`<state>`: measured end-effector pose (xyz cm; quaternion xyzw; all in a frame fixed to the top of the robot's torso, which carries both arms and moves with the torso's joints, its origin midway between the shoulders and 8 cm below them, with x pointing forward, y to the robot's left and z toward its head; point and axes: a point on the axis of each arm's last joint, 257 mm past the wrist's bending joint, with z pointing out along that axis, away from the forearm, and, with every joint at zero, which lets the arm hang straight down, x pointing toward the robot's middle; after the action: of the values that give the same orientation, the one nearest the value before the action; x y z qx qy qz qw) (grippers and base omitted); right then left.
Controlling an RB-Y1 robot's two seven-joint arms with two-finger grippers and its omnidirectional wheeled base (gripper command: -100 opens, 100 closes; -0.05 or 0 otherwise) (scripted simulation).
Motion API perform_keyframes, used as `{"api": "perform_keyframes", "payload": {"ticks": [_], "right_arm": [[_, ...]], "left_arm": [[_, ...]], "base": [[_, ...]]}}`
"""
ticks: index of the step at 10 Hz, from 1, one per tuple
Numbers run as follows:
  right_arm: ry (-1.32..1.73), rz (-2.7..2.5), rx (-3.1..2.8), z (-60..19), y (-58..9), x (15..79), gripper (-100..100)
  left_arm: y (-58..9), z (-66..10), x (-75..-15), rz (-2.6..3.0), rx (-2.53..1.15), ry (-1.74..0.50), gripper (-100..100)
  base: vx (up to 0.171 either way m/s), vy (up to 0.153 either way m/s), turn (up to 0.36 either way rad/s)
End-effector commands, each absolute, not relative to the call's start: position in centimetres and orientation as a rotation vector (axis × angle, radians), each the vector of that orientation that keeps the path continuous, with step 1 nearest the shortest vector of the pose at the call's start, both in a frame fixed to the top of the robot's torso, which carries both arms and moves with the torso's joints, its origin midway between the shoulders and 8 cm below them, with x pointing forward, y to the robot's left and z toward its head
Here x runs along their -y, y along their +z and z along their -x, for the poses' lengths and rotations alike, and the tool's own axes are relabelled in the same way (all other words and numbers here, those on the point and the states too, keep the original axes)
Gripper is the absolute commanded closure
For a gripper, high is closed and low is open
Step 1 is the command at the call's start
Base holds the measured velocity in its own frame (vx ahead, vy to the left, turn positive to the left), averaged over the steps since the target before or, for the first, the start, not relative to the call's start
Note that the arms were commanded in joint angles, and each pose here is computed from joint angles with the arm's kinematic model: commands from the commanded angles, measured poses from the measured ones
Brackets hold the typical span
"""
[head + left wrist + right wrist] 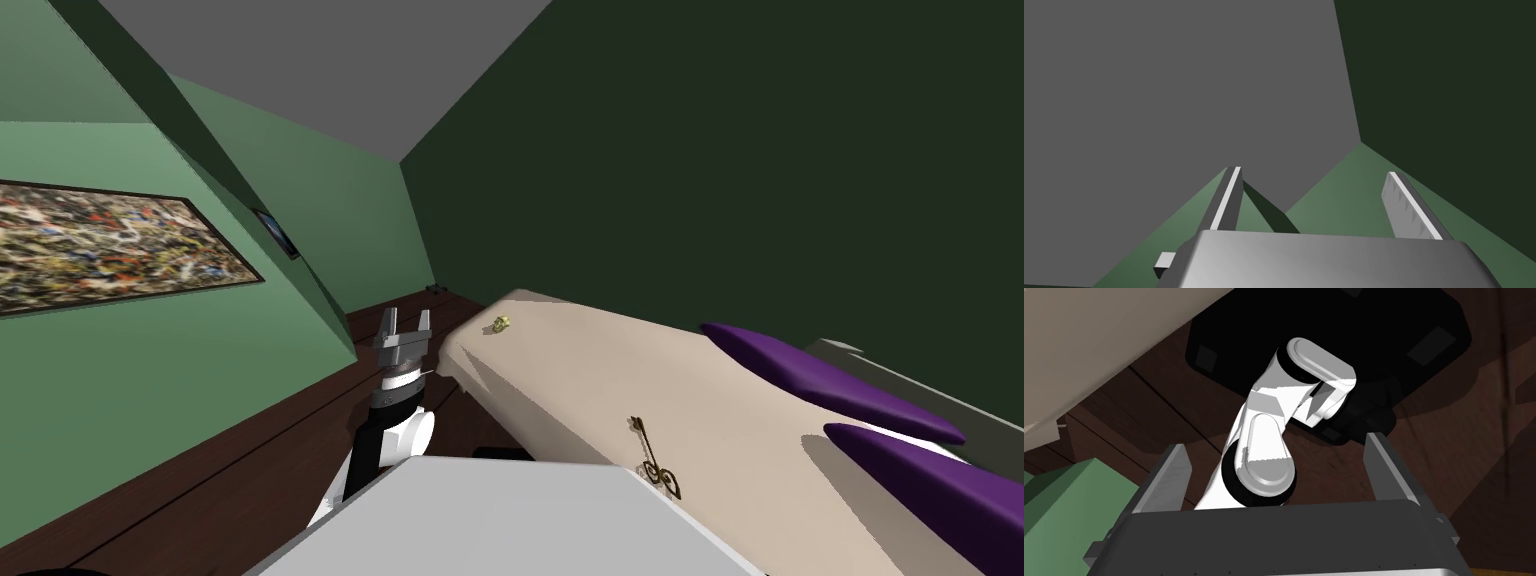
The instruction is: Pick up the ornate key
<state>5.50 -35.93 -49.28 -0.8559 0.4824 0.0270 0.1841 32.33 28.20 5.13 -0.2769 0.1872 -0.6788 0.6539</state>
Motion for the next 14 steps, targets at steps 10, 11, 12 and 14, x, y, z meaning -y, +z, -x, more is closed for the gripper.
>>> {"api": "perform_keyframes", "payload": {"ticks": [10,11,12,14], "right_arm": [[-0.06,2.867,-0.908,-6.1,-49.5,46.9,-100],[-0.06,2.867,-0.908,-6.1,-49.5,46.9,-100],[-0.057,2.907,-0.85,-5.8,-49.8,47.6,-100],[-0.052,2.901,-0.859,-5.6,-50.0,47.3,-100]], "left_arm": [[5.1,-32.3,-28.2,0.628,-0.425,-1.54,0],[5.1,-32.3,-28.2,0.628,-0.425,-1.54,0],[5.1,-32.3,-28.2,0.628,-0.425,-1.54,0],[5.1,-32.3,-28.2,0.628,-0.425,-1.54,0]], "base": [[0.096,-0.056,0.024],[0.084,-0.032,0.019],[0.104,-0.048,0.032],[0.068,-0.036,0.026]]}}
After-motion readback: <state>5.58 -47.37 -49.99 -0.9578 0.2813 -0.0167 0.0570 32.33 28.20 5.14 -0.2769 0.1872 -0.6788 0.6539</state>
